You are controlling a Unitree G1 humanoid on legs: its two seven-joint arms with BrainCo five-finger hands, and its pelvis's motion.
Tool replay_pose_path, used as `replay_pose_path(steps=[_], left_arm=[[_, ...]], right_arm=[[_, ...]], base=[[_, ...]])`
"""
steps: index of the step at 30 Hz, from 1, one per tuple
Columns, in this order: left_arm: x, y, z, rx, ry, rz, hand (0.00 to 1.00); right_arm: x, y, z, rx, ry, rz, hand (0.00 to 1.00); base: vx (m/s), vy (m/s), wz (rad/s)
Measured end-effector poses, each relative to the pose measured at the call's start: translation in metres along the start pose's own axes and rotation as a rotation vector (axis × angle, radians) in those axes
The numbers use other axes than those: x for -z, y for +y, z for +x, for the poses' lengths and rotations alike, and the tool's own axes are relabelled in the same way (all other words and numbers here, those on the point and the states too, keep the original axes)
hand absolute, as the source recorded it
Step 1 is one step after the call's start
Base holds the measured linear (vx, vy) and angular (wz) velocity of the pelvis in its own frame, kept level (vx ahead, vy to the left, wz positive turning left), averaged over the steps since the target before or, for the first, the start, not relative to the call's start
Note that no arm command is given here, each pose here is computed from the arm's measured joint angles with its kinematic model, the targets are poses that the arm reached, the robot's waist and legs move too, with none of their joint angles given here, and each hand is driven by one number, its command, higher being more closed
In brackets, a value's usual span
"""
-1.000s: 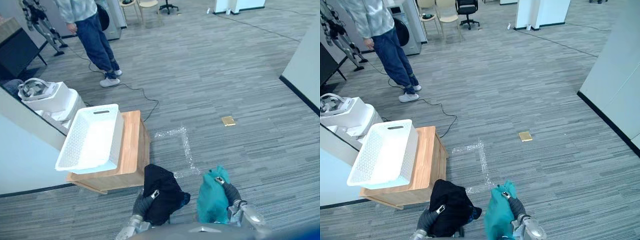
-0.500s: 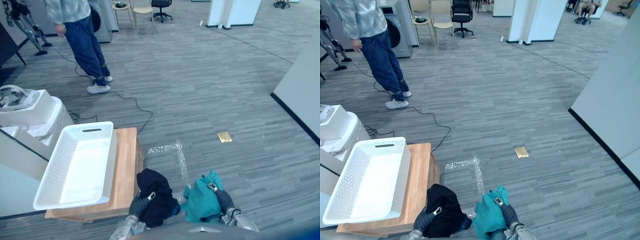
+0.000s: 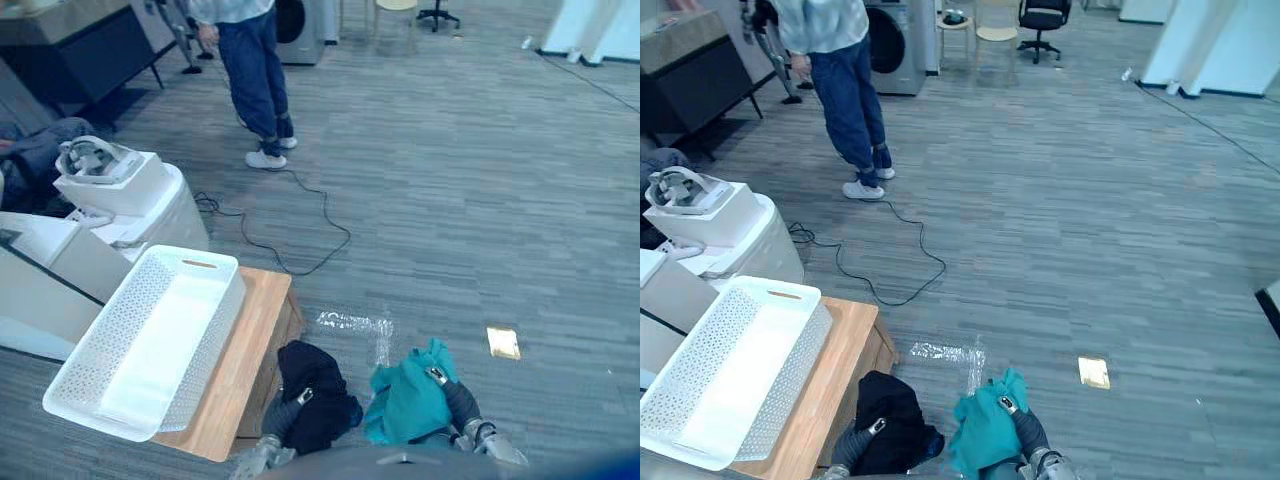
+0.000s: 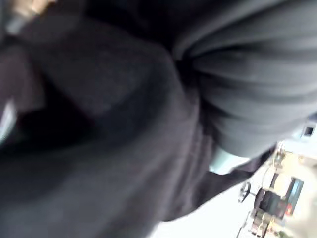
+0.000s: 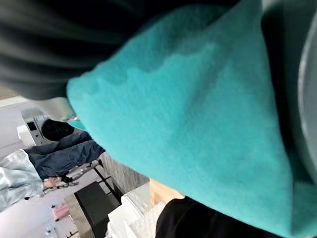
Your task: Tidy the bed and pick cloth on bed and put in laundry
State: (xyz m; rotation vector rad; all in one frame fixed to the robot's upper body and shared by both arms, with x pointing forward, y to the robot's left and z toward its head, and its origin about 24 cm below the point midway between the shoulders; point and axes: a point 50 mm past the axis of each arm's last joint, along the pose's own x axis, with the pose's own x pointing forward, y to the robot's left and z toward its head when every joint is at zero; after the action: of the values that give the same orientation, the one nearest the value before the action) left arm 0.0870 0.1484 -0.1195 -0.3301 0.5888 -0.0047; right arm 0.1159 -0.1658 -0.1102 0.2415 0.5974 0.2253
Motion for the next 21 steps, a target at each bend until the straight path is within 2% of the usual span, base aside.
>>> replay_pose_path(steps=[4,10,16,21], left_arm=[[-0.003,0.001,-0.002,-0.028,-0.039,-0.045,1.0],[-0.006,0.001,-0.008,-0.053,-0.073,-0.129,1.0],[-0.008,-0.004,-0.004,-0.036,-0.077,-0.14,1.0],[-0.007,0.001,-0.004,-0.051,-0.035,-0.106,1.0]], right_arm=[[0.002,0.003,-0.003,-0.068,0.029,-0.028,1.0],[0.004,0.003,-0.008,-0.093,0.05,-0.07,1.0],[-0.005,0.001,-0.007,-0.115,0.029,-0.127,1.0],[-0.012,0.017,-0.001,-0.164,-0.023,-0.136,1.0]], base=[[0.17,-0.166,0.69],[0.16,-0.093,1.27],[0.23,0.086,1.32],[0.28,0.117,0.98]])
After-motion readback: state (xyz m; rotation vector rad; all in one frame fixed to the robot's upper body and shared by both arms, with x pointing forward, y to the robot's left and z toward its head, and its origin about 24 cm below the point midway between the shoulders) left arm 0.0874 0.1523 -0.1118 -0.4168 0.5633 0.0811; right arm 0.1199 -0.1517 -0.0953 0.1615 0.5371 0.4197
